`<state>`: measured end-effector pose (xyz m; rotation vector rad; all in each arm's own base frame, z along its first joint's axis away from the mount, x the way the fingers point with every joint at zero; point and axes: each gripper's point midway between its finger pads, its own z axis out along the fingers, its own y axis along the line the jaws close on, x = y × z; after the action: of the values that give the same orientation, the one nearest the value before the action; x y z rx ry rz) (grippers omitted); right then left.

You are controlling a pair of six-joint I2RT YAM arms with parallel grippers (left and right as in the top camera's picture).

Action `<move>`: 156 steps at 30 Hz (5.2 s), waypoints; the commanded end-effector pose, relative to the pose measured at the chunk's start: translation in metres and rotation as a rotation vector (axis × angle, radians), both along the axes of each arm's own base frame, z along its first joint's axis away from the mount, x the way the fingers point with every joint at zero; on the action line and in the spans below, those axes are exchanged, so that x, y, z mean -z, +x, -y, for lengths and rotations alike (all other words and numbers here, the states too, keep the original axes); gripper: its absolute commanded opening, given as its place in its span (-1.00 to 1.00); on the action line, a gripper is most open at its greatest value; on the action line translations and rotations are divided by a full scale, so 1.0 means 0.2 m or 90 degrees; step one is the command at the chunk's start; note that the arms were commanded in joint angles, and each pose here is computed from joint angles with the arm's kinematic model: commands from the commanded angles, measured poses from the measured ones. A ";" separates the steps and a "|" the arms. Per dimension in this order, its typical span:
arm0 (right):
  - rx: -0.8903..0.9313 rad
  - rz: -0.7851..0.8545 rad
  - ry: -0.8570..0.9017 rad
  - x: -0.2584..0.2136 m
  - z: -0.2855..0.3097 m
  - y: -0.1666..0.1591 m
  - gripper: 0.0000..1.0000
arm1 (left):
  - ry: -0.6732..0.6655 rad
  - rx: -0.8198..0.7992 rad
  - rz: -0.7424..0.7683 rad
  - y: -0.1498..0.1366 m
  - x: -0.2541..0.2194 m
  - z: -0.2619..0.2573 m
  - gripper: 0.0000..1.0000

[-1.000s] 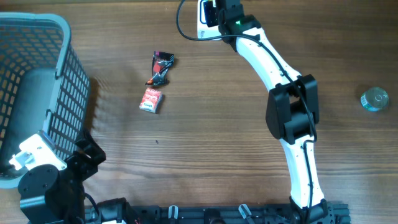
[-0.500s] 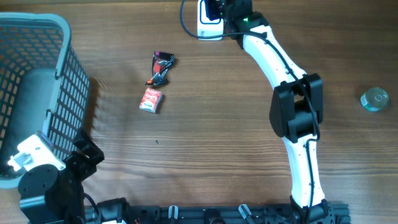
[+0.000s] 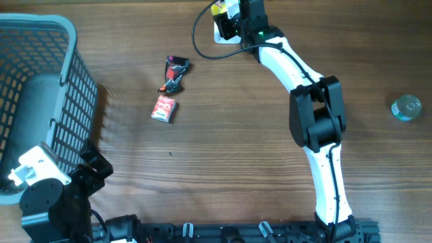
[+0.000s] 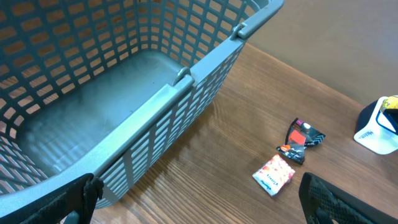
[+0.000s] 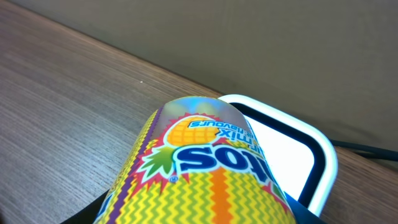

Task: Scan the item barcode
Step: 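Raise the yellow bottle up to the scanner face, then carry the yellow bottle to the right edge and set it down, then reach the left gripper to the hex wrench pack and grasp it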

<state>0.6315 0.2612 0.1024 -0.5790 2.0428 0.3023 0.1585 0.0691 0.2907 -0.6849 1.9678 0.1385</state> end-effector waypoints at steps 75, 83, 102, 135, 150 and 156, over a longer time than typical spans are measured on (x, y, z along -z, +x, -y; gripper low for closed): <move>0.540 -0.295 0.127 -0.71 1.30 -0.72 1.00 | -0.048 0.080 0.015 0.05 0.00 0.12 1.00; 0.309 -0.453 0.046 -0.22 0.14 -0.91 1.00 | -0.051 0.079 0.006 0.04 0.02 0.12 1.00; 0.483 -0.413 0.016 -0.17 0.61 -0.75 0.99 | -0.167 0.186 -0.108 0.57 0.23 0.24 0.99; 0.533 -0.480 0.067 -0.15 1.39 -0.72 0.99 | 0.175 0.428 -0.366 1.61 1.26 0.71 0.98; 0.545 -0.484 0.077 -0.15 1.39 -0.72 1.00 | 0.176 0.459 -0.384 1.62 1.43 0.77 0.38; 0.545 -0.484 0.077 -0.15 1.39 -0.72 0.99 | 0.165 0.474 -0.386 1.61 1.46 0.81 0.14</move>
<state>0.4872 -0.0212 0.1197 0.6071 2.7699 0.1005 0.4809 -0.0827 0.0088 0.2993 2.5747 0.1760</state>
